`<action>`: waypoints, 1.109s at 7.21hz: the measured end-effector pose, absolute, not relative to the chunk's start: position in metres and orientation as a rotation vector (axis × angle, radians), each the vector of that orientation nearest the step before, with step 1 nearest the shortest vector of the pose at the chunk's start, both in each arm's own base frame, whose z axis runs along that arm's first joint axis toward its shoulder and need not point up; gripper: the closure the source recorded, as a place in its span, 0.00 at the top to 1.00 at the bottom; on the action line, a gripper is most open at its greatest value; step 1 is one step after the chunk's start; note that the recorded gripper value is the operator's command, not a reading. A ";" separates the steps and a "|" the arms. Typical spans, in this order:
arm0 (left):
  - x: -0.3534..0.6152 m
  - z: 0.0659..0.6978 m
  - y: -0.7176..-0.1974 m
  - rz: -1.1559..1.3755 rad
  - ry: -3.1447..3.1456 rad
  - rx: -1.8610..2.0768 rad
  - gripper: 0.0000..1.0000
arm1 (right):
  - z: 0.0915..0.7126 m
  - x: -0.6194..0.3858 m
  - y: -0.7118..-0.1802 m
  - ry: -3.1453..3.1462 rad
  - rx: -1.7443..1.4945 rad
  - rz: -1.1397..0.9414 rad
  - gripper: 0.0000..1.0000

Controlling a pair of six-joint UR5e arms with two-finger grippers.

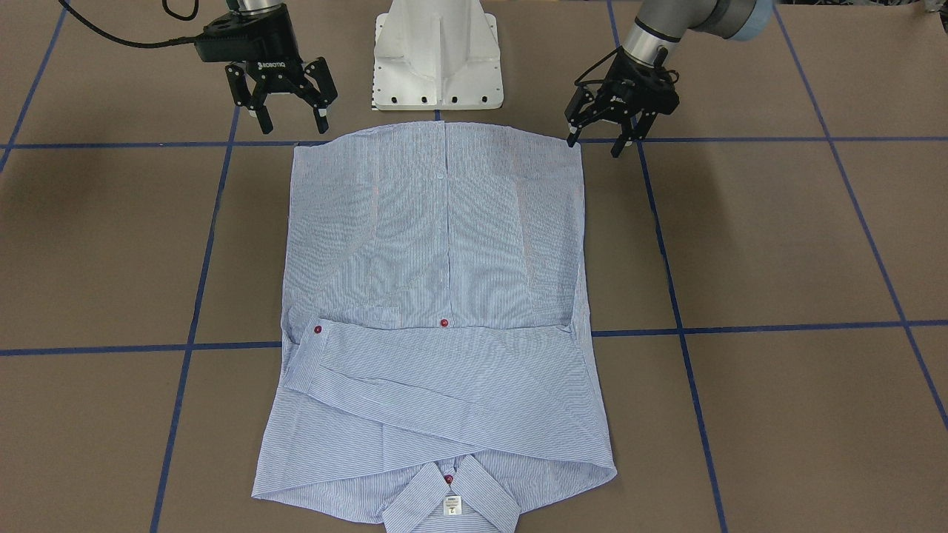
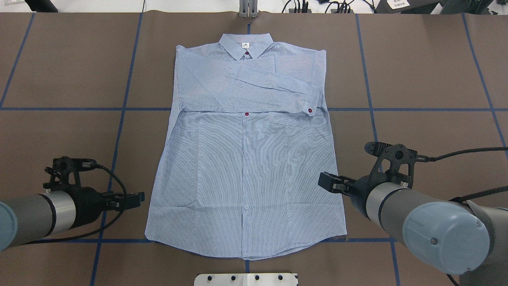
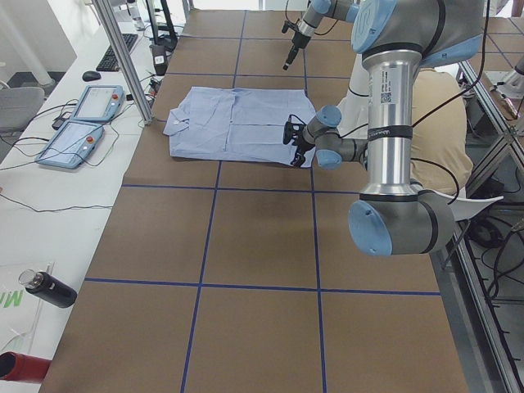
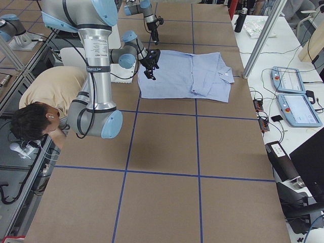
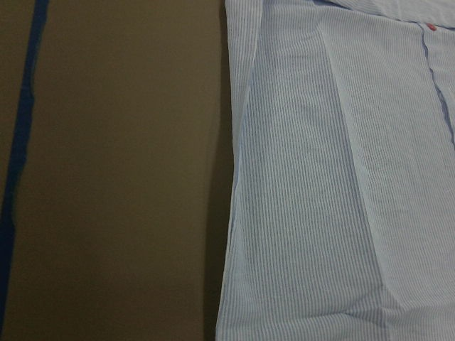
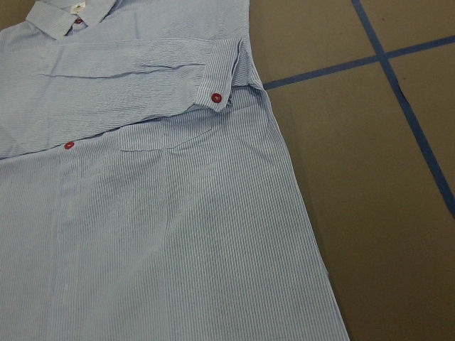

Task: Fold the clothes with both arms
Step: 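Release the sleeve and move both grippers to the hem corners nearest the robot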

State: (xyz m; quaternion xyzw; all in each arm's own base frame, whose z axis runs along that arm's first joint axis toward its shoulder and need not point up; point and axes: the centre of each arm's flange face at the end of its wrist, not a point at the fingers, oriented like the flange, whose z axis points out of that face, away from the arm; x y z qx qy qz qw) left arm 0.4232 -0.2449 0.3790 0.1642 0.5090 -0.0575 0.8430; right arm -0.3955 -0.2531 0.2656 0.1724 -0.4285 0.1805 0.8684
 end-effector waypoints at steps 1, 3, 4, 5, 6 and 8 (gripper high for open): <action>0.439 0.383 -0.245 -0.121 1.068 0.346 0.75 | 0.270 -0.399 -0.254 -0.891 0.362 0.376 1.00; 0.451 0.388 -0.239 -0.107 1.051 0.336 0.70 | 0.272 -0.401 -0.254 -0.888 0.363 0.375 1.00; 0.454 0.389 -0.236 -0.099 1.039 0.329 0.67 | 0.271 -0.401 -0.254 -0.888 0.363 0.375 1.00; 0.457 0.390 -0.231 -0.089 1.033 0.323 0.65 | 0.271 -0.401 -0.254 -0.889 0.362 0.376 1.00; 0.459 0.391 -0.226 -0.079 1.027 0.316 0.64 | 0.271 -0.401 -0.254 -0.890 0.361 0.377 1.00; 0.463 0.393 -0.217 -0.060 1.011 0.304 0.61 | 0.270 -0.401 -0.253 -0.892 0.360 0.377 1.00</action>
